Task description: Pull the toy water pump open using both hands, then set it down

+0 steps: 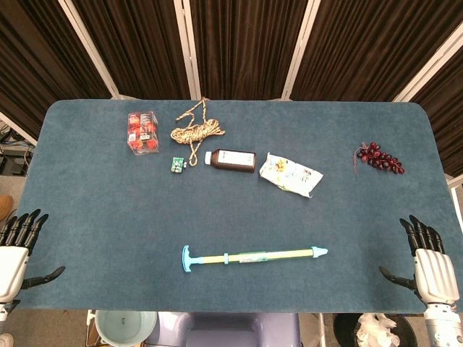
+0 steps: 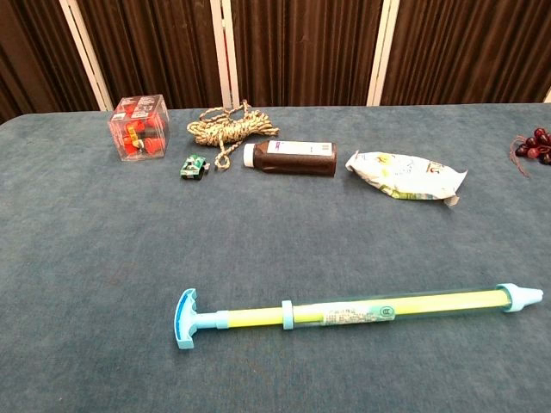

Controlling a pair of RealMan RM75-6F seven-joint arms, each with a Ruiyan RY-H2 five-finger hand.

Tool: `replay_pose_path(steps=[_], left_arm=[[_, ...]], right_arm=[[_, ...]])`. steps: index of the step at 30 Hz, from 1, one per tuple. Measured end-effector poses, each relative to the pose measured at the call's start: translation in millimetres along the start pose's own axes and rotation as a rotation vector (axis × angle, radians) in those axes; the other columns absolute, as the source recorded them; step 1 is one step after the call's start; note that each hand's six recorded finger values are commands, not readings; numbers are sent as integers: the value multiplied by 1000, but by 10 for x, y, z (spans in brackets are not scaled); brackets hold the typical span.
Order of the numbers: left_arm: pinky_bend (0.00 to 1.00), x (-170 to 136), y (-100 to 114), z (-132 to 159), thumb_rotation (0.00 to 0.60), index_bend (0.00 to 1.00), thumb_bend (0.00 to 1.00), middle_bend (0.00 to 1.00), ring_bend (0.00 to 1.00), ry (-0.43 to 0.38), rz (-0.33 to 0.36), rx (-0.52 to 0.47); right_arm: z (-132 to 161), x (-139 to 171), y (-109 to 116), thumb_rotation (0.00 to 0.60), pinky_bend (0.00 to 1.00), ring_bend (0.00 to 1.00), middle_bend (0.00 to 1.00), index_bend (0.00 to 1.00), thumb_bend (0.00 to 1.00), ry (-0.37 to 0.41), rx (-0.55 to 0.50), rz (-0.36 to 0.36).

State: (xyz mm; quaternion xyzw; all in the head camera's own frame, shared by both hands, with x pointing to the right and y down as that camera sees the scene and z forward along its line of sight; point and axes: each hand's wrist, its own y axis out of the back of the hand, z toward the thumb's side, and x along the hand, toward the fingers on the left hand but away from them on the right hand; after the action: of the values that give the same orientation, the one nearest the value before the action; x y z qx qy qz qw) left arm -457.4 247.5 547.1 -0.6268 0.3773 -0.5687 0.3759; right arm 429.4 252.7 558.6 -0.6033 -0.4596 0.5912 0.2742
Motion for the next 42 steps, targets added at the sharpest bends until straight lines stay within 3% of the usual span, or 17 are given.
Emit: replay_pose_path(steps=[13, 18, 22, 28, 33, 42], left_arm=[[0, 44, -41, 97, 600, 0, 67, 0, 0, -43, -17, -9], [0, 153, -70, 280, 600, 0, 67, 0, 0, -119, -46, -11], [0, 304, -59, 537, 600, 0, 67, 0, 0, -214, -57, -12], [0, 526, -146, 942, 600, 60, 68, 0, 0, -326, -133, -26], [0, 691, -264, 1389, 600, 111, 75, 0, 0, -421, -186, 1], [0, 833, -555, 2248, 600, 160, 105, 0, 0, -549, -220, 22]], right_arm=[[-15, 49, 56, 600, 0, 0, 0, 80, 200, -4, -4, -10], [-21, 46, 45, 600, 0, 0, 0, 83, 201, -12, -2, -8], [-33, 44, 44, 600, 0, 0, 0, 82, 201, -20, 1, -10], [-70, 27, 79, 600, 0, 0, 0, 83, 204, -33, 0, -21], [-78, 36, 108, 600, 0, 0, 0, 84, 205, -33, -2, -27], [-100, 40, 142, 600, 0, 0, 0, 85, 208, -40, -5, -34]])
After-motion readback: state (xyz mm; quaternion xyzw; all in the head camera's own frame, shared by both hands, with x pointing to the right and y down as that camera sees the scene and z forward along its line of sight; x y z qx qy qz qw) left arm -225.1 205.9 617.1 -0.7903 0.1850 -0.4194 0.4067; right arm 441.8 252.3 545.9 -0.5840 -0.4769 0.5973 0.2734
